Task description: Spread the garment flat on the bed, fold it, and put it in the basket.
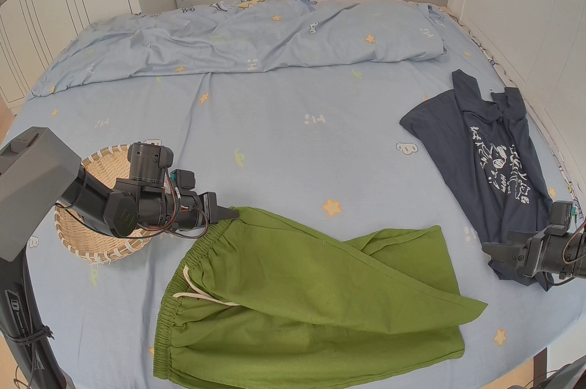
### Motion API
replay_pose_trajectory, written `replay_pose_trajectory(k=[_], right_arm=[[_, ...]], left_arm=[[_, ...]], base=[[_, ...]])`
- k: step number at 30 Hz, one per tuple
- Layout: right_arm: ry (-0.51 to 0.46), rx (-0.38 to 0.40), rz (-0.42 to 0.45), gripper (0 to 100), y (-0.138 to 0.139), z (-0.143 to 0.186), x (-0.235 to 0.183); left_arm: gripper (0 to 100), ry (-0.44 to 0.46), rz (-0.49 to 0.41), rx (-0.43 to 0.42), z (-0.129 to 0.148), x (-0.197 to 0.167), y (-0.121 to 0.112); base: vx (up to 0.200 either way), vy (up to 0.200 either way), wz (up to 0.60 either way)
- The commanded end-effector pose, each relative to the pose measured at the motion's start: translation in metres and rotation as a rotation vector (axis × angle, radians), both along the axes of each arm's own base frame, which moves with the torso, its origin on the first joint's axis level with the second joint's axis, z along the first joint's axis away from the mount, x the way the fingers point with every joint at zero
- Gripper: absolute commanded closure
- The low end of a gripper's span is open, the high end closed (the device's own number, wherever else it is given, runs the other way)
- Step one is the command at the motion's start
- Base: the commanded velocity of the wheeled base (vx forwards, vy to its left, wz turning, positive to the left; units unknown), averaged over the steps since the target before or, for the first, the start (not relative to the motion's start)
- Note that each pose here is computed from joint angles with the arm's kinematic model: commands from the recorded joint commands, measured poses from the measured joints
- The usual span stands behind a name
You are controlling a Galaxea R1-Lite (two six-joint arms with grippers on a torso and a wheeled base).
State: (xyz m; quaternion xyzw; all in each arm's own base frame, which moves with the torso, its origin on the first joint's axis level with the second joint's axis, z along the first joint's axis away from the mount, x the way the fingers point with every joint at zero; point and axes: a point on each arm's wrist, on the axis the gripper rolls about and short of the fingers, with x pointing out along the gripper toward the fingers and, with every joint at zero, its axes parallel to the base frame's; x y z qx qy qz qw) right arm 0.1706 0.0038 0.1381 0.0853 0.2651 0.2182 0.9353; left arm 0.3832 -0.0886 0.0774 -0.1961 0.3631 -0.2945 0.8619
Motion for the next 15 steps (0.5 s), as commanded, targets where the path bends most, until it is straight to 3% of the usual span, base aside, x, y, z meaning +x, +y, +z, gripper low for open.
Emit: replay_pose_trajectory(k=[1,11,15], right_arm=[[0.023,0.002,-0.008,0,-0.002,-0.004,0.003],[0.199,0.027,-0.081,0,-0.014,-0.042,-0.015],[0.281,0.033,-0.066,0,-0.013,-0.057,-0.010]], left_arm=[[100,-0.051,0.020,-0.010,0.021,-0.004,0.008],[100,-0.055,0.018,-0.011,0.022,-0.005,0.008],[100,-0.051,0.018,-0.010,0.021,-0.006,0.008]], base=[[0.000,0.000,0.00],[0.000,0.000,0.00],[0.000,0.000,0.00]])
